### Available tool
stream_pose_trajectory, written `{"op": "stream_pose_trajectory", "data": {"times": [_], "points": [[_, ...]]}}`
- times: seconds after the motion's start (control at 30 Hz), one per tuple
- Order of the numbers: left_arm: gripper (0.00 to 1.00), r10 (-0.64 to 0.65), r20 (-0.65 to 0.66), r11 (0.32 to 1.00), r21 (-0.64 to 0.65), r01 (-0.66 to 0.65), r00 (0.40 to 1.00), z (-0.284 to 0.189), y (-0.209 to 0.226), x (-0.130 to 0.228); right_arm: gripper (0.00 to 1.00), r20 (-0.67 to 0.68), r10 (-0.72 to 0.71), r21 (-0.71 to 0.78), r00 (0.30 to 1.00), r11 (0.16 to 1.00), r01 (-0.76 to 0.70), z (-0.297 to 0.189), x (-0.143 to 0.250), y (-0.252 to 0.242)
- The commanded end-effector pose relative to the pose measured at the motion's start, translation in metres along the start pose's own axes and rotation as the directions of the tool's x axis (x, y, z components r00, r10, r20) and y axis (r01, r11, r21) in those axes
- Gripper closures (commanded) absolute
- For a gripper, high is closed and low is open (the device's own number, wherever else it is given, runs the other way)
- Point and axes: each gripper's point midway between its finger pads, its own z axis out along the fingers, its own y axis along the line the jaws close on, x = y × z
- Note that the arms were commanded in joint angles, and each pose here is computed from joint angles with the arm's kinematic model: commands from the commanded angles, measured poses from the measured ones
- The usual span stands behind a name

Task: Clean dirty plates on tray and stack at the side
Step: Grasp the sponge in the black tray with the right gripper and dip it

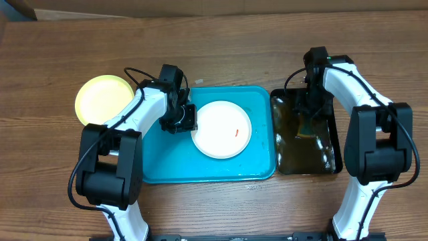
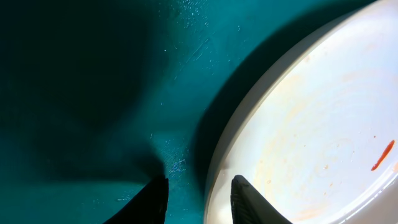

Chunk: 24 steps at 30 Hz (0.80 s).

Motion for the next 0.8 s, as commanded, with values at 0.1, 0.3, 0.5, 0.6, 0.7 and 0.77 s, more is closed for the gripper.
{"op": "stream_pose_trajectory", "data": {"times": [0.1,0.3,0.5,0.6,0.7,0.77], "points": [[0.64,-0.016,-0.005,1.000,-0.009,0.016,1.000,0.002,0.004,0.000,0.96,0.078,0.005,-0.013,0.997,1.000,-0.004,-0.011,-0.019,0.003],[0.61,-0.016,-0.002,1.000,-0.019,0.016,1.000,0.002,0.005,0.000,0.31,0.073,0.005,-0.012,0.997,1.000,-0.004,-0.011,-0.017,0.002],[0.57,-0.016,0.003,0.999,-0.036,0.016,1.000,0.002,0.008,-0.001,0.46,0.021,0.007,-0.006,1.000,1.000,-0.007,-0.011,-0.005,0.000],[0.57,-0.016,0.003,0.999,-0.035,0.016,1.000,0.002,0.008,-0.001,0.58,0.017,0.007,-0.009,1.000,1.000,-0.007,-0.011,-0.004,0.001],[0.57,-0.016,0.003,0.999,-0.036,0.016,1.000,0.002,0.008,-0.001,0.63,0.018,0.006,-0.010,1.000,1.000,-0.006,-0.011,-0.004,0.001],[0.56,-0.016,0.004,0.999,-0.035,0.016,1.000,0.002,0.008,-0.001,0.63,0.024,0.007,-0.012,1.000,1.000,-0.006,-0.013,-0.006,0.001]]}}
